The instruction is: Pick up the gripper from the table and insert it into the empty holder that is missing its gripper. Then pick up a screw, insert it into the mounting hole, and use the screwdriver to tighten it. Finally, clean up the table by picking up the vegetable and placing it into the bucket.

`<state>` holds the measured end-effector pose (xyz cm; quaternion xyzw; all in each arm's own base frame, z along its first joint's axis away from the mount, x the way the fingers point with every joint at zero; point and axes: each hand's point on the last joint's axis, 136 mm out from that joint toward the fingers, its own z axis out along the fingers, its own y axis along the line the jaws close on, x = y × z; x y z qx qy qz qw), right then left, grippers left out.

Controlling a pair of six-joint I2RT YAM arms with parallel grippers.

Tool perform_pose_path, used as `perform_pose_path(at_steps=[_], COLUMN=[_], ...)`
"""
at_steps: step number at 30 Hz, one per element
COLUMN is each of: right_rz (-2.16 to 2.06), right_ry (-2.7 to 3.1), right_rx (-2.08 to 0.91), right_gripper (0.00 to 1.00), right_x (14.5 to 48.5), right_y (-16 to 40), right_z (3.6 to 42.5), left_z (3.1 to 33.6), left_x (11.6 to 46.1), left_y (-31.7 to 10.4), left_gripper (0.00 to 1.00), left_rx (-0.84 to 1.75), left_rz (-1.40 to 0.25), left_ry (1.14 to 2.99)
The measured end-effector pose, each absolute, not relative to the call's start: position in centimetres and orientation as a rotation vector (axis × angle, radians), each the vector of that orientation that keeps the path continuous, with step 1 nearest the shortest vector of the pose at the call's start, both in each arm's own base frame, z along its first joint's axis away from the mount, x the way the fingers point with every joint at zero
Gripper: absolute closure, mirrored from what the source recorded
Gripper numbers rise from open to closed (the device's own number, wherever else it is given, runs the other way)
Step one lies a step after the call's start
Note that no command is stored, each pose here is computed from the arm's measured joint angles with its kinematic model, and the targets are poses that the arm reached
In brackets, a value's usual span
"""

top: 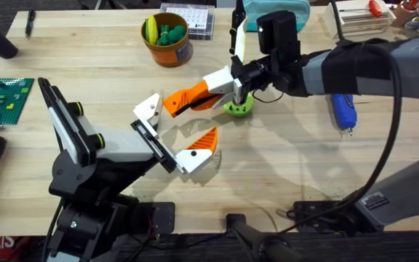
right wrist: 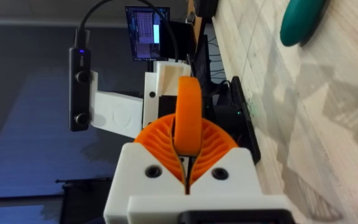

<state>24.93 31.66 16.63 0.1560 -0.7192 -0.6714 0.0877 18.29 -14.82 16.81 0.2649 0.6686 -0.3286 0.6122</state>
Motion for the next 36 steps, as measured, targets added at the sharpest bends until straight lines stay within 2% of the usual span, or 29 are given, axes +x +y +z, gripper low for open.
perform_pose_path(at_steps=[8, 17, 30, 36], right_rz=[-1.980, -2.013, -1.952, -1.943], right_ry=[-2.155, -2.171, -2.067, -2.065], right_rx=[0.412, 0.314, 0.414, 0.427], right_gripper=[0.977, 0.978, 0.978, 0.978], right_x=[25.2, 27.4, 23.9, 23.6], right_y=[31.4, 29.1, 31.6, 32.1], right_z=[16.2, 16.5, 16.8, 17.1], left_z=[16.5, 16.5, 16.5, 16.5], left_x=[18.6, 18.7, 18.7, 18.7], left_y=[-14.6, -14.5, -14.5, -14.5], left_gripper=[0.011, 0.011, 0.011, 0.011], left_rx=[0.592, 0.584, 0.583, 0.583], left_rz=[-0.745, -0.737, -0.736, -0.736], left_ry=[1.561, 1.564, 1.564, 1.564])
